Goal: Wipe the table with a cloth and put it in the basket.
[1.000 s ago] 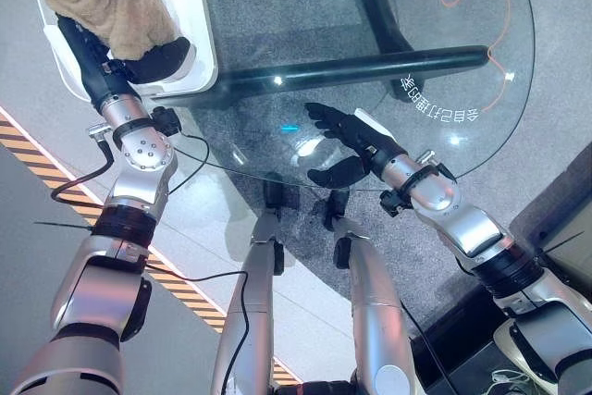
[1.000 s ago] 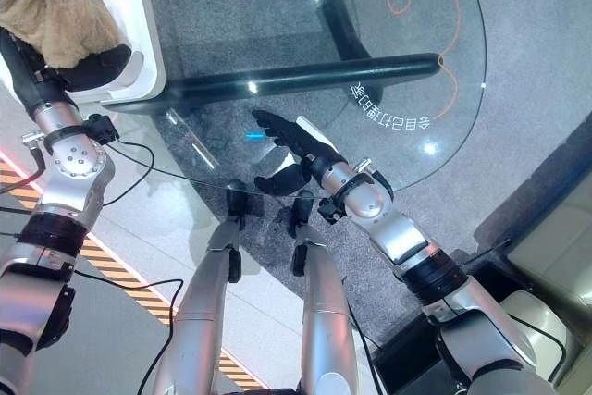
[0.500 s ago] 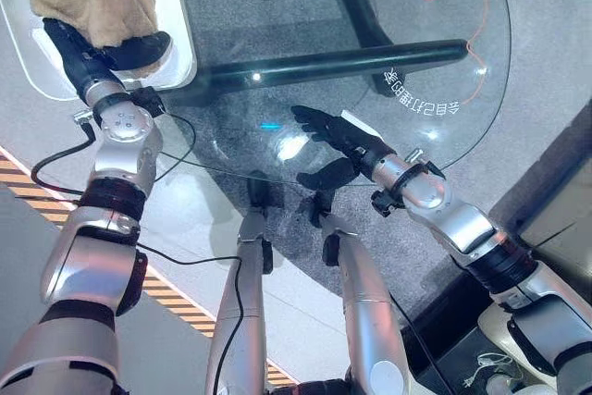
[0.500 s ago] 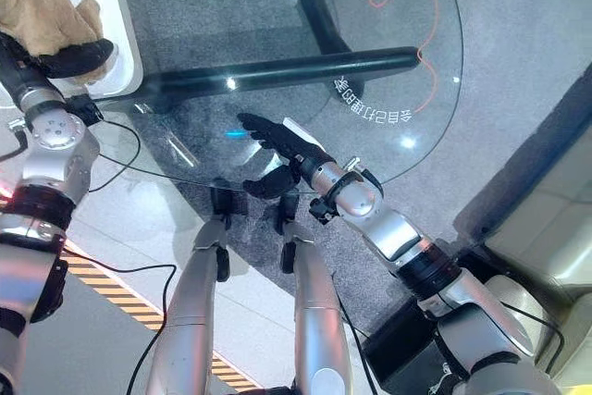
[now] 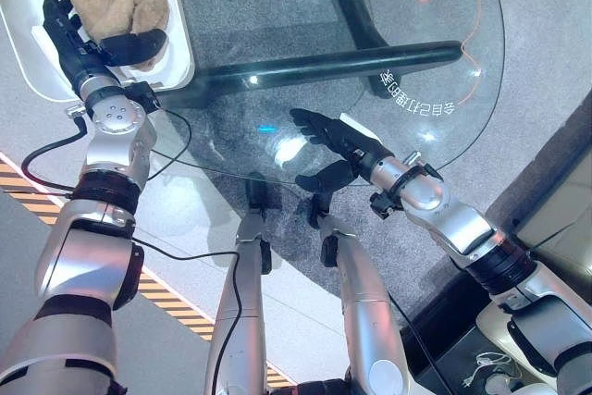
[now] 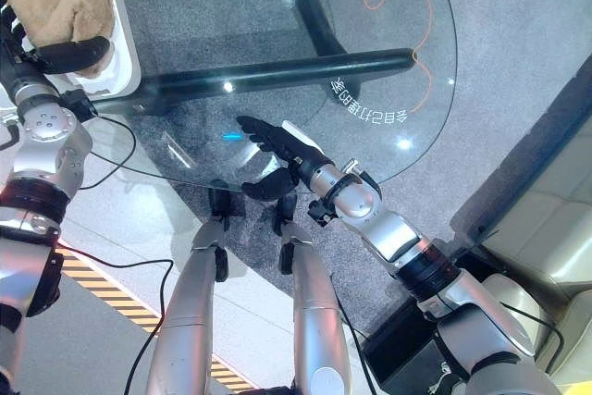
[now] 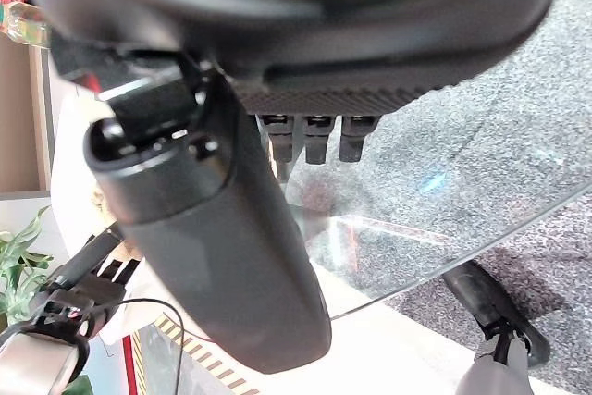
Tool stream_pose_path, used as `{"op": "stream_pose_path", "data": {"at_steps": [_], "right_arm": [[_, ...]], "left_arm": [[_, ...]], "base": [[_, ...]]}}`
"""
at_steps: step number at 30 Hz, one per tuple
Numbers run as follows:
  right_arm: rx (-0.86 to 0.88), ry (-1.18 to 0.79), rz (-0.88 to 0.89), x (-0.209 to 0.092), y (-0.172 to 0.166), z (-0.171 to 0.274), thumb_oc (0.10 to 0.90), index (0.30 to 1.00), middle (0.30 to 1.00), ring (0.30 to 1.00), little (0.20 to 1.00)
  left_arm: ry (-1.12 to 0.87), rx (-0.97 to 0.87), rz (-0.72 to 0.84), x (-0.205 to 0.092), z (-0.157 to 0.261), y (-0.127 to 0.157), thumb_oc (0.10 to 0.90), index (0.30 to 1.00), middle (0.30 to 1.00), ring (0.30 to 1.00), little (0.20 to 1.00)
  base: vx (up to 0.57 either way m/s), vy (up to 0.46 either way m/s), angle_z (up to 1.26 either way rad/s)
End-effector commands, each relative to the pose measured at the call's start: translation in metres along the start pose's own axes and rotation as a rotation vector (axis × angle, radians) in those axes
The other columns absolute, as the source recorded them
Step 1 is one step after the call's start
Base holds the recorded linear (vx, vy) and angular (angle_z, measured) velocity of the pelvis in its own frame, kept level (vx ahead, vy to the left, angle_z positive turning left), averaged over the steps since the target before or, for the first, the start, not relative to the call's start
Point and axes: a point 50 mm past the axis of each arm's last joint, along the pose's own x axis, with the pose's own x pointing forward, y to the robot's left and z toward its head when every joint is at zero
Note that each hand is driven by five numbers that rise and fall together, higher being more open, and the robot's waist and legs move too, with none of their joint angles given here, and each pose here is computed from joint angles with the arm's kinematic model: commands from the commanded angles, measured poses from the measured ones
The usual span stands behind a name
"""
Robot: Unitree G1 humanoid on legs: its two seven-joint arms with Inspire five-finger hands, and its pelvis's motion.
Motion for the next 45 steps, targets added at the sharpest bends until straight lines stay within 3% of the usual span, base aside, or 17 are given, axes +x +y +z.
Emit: {"op": "stream_pose_path", "data": {"at_steps": [1, 13, 20, 25, 32, 37, 44, 45], "right_arm": [[0.037, -0.196, 0.005, -0.008, 0.006, 0.031, 0.800, 0.900, 0.900, 0.900, 0.900], [0.051, -0.207, 0.003, -0.015, 0.012, 0.027, 0.800, 0.900, 0.900, 0.900, 0.900], [0.088, -0.201, -0.010, -0.022, 0.015, 0.018, 0.800, 0.900, 0.900, 0.900, 0.900], [0.118, -0.159, -0.034, -0.027, 0.018, 0.005, 0.800, 0.900, 0.900, 0.900, 0.900], [0.216, -0.075, -0.046, -0.040, 0.031, -0.028, 0.800, 0.900, 0.900, 0.900, 0.900], [0.378, 0.011, -0.035, -0.059, 0.043, -0.067, 0.800, 0.900, 0.900, 0.900, 0.900], [0.459, 0.157, -0.046, -0.083, 0.061, -0.107, 0.800, 0.900, 0.900, 0.900, 0.900], [0.500, 0.236, -0.062, -0.095, 0.070, -0.123, 0.800, 0.900, 0.900, 0.900, 0.900]], "left_arm": [[-0.205, -0.030, 0.078, 0.018, 0.046, 0.027, 0.800, 0.900, 0.900, 0.900, 0.900], [-0.380, 0.064, 0.094, 0.016, 0.061, 0.039, 0.800, 0.900, 0.900, 0.900, 0.900], [-0.572, 0.225, 0.089, 0.005, 0.065, 0.045, 0.800, 0.900, 0.900, 0.900, 0.900], [-0.606, 0.229, 0.057, -0.007, 0.053, 0.049, 0.800, 0.900, 0.900, 0.900, 0.900], [-0.462, 0.245, -0.156, -0.054, -0.017, 0.048, 0.800, 0.900, 0.900, 0.900, 0.900], [-0.213, 0.257, -0.349, -0.108, -0.082, 0.048, 0.800, 0.900, 0.900, 0.900, 0.900], [0.093, 0.234, -0.466, -0.164, -0.139, 0.054, 0.800, 0.900, 0.900, 0.900, 0.900], [0.205, 0.245, -0.518, -0.189, -0.159, 0.060, 0.800, 0.900, 0.900, 0.900, 0.900]], "base": [[0.00, 0.000, 0.00], [-0.01, -0.056, 0.00], [-0.02, -0.112, -0.03], [-0.03, -0.121, -0.02], [-0.05, -0.124, -0.02], [-0.04, -0.102, -0.02], [-0.01, -0.051, -0.01], [0.03, -0.060, 0.00]]}}
